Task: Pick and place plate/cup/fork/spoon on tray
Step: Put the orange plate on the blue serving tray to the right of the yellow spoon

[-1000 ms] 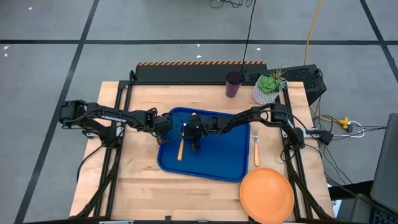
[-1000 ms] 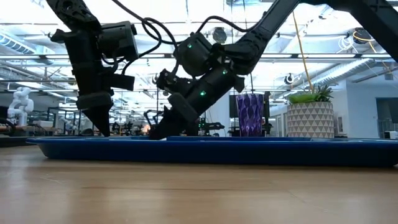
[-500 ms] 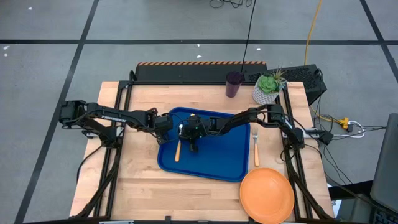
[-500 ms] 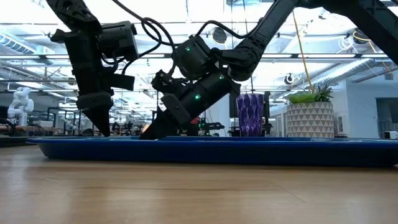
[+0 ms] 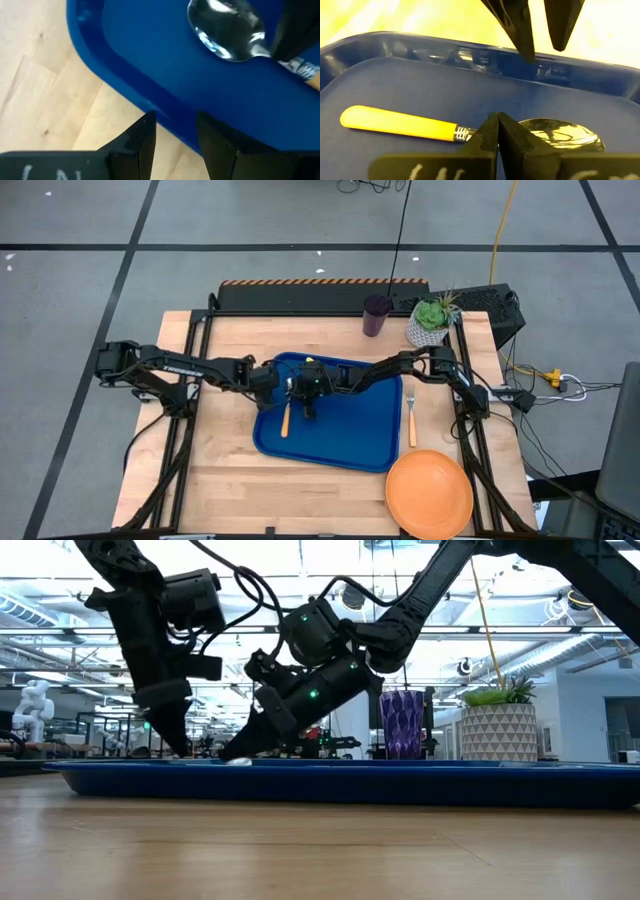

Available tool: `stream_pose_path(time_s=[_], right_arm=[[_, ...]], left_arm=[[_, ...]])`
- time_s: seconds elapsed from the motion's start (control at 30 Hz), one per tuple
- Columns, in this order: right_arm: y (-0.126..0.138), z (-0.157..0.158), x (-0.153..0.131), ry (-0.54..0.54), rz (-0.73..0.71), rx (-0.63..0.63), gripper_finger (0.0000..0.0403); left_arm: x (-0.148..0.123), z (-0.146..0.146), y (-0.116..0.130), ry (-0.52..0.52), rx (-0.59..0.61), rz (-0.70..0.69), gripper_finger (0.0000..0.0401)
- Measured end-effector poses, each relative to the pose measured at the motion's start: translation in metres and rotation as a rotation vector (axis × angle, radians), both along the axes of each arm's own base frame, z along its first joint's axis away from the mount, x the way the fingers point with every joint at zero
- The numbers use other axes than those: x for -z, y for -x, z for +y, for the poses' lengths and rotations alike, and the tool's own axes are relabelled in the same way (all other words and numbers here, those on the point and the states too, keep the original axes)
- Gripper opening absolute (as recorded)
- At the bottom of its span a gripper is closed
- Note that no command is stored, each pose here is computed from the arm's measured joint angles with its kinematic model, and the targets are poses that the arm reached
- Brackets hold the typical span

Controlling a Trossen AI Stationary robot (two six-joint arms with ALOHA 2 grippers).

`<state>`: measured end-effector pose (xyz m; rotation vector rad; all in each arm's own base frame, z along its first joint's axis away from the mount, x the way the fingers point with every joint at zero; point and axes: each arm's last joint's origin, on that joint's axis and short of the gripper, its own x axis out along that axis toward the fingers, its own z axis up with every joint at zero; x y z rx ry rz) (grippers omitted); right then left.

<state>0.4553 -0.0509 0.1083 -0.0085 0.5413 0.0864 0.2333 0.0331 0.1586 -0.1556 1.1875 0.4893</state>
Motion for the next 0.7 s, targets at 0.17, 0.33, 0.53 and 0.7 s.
stream_pose_path(time_s=[0.17, 0.33, 0.53, 0.7], right_arm=[[0.000, 0.000, 0.000, 0.000, 0.006, 0.000, 0.0000], [0.000, 0.000, 0.000, 0.002, -0.001, -0.001, 0.0000], [0.000, -0.001, -0.007, 0.004, -0.013, 0.000, 0.0001], [0.003, -0.001, -0.035, 0.048, -0.070, -0.020, 0.0020]], left_arm=[[0.000, -0.005, -0.001, 0.009, -0.002, -0.011, 0.0140], [0.001, -0.011, 0.000, 0.015, 0.008, 0.003, 0.0140], [0.002, -0.023, 0.005, 0.038, -0.014, 0.040, 0.0140], [0.003, -0.034, 0.006, 0.051, -0.016, 0.045, 0.0140]])
